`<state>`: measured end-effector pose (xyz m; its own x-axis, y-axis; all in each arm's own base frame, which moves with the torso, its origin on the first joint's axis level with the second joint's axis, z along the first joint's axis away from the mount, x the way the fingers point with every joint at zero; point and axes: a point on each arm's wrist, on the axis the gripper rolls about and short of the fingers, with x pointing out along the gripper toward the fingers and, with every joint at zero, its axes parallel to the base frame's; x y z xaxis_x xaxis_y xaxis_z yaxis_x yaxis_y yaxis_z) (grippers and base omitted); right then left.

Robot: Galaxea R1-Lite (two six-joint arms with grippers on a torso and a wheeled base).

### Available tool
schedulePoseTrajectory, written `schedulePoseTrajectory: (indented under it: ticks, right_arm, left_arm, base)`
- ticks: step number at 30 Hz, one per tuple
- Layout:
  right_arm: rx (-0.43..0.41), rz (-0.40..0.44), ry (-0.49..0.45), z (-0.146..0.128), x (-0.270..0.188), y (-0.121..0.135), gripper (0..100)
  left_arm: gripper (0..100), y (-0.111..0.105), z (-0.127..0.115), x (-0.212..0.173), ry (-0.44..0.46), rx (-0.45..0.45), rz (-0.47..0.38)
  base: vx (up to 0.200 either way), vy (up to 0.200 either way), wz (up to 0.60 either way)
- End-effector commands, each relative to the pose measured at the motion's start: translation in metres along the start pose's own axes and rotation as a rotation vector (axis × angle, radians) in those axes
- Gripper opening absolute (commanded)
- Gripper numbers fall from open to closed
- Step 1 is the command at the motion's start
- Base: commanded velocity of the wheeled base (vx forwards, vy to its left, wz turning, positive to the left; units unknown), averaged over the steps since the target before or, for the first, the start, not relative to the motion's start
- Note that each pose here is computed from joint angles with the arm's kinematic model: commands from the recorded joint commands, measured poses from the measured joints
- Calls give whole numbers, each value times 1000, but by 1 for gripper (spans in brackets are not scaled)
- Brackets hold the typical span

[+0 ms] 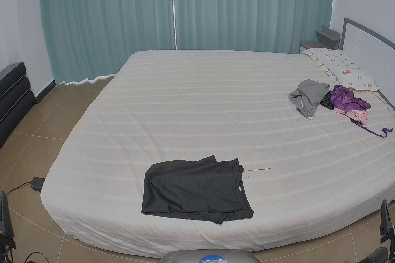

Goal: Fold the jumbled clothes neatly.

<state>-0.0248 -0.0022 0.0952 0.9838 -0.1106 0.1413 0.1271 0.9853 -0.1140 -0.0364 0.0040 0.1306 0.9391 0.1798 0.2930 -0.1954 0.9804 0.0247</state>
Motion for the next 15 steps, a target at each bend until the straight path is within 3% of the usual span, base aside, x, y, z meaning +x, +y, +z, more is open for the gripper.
schedulePoseTrajectory:
  ticks: [1, 6, 10, 12, 15]
  right_arm:
    - [21, 35, 16, -7, 0, 2, 100]
    - [56, 44, 17, -7, 0, 2, 100]
    - [57, 81, 55, -11, 0, 3, 100]
    - [55, 132, 54, -11, 0, 4, 100]
    - [61, 153, 51, -11, 0, 5, 100]
  left_arm:
    - [100, -4, -32, 1, 50, 16, -76]
    - [100, -4, -35, 0, 79, 14, -74]
    - [100, -5, -43, -1, 155, 15, -82]
    - [100, -5, -52, -2, 244, 25, -95]
    - [100, -6, -52, -3, 249, 7, -98]
  base:
    - [0, 0, 0]
    - [0, 0, 0]
    - [0, 0, 0]
    - [0, 0, 0]
    - [0, 0, 0]
